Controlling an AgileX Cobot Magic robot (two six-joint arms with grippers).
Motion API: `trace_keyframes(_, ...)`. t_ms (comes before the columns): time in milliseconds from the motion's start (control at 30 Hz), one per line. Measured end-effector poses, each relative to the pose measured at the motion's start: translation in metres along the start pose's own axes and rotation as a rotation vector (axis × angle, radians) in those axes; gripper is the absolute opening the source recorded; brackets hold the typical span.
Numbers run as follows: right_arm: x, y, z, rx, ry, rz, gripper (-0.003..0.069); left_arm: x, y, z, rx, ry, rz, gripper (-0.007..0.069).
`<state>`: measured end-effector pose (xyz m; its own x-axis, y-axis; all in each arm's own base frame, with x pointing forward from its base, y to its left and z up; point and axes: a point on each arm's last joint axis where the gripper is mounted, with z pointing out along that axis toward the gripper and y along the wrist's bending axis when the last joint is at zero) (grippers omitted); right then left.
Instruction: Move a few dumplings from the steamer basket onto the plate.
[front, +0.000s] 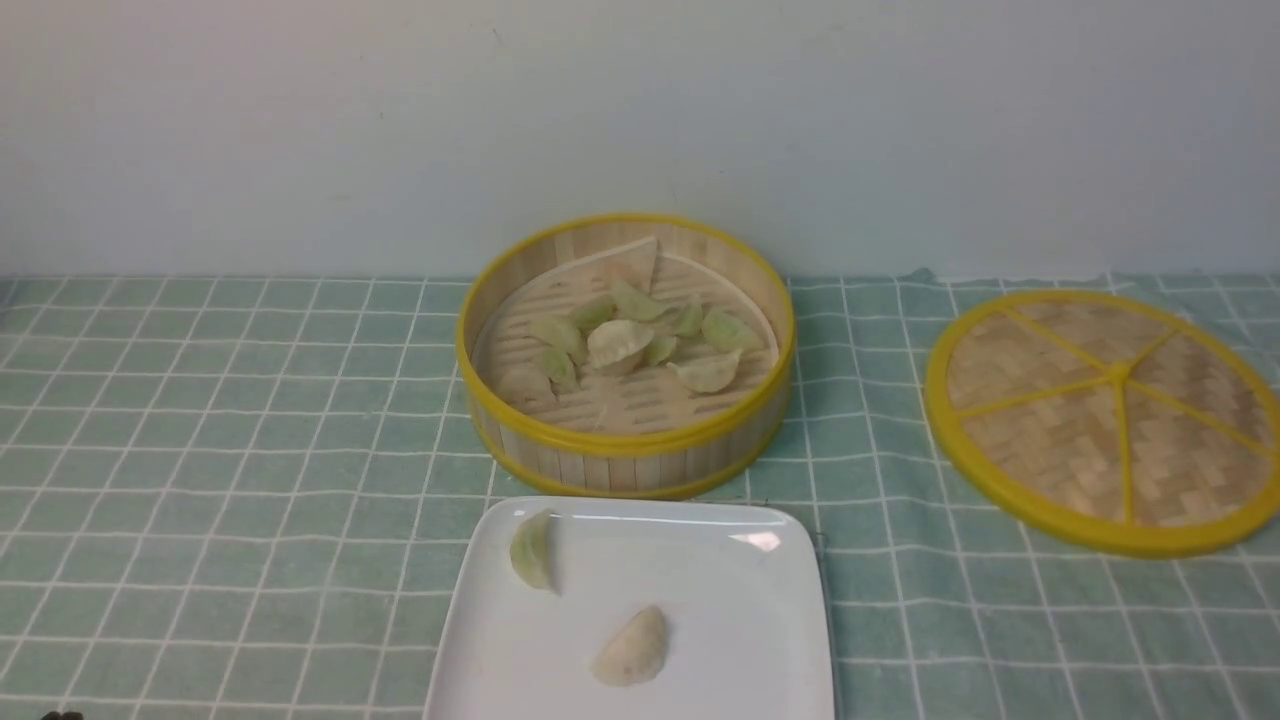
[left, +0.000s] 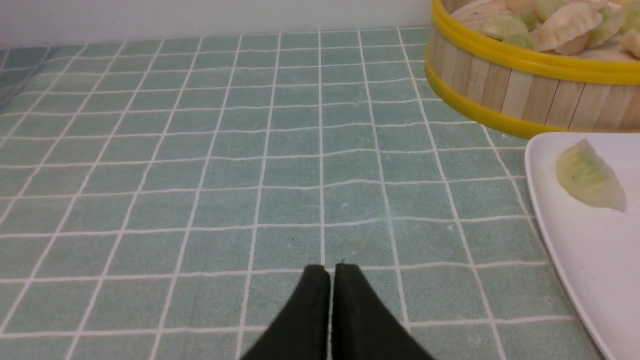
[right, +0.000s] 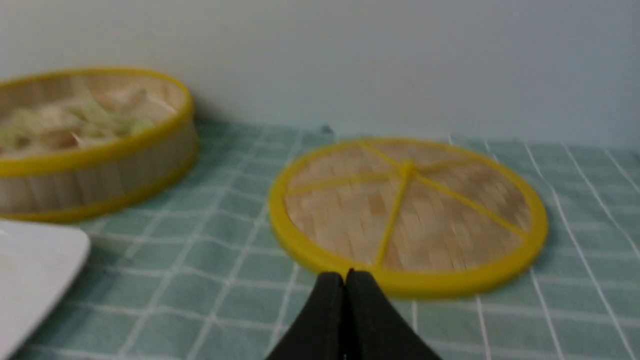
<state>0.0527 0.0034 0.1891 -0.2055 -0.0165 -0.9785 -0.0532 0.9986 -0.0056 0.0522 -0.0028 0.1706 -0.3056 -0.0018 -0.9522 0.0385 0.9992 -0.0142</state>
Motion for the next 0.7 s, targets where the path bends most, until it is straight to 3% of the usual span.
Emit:
trace_keyframes(100,0.0084,-0.0022,0.0028,0.038,0.021,0.006,-0.0014,0.0,0.0,0.0,0.001,0.0,0.0,-0.0006)
trace_keyframes(700,0.008,-0.0022,0.0029,0.039,0.014,0.002,-0.0014,0.0,-0.0001,0.0,0.001,0.0,0.0,-0.0006)
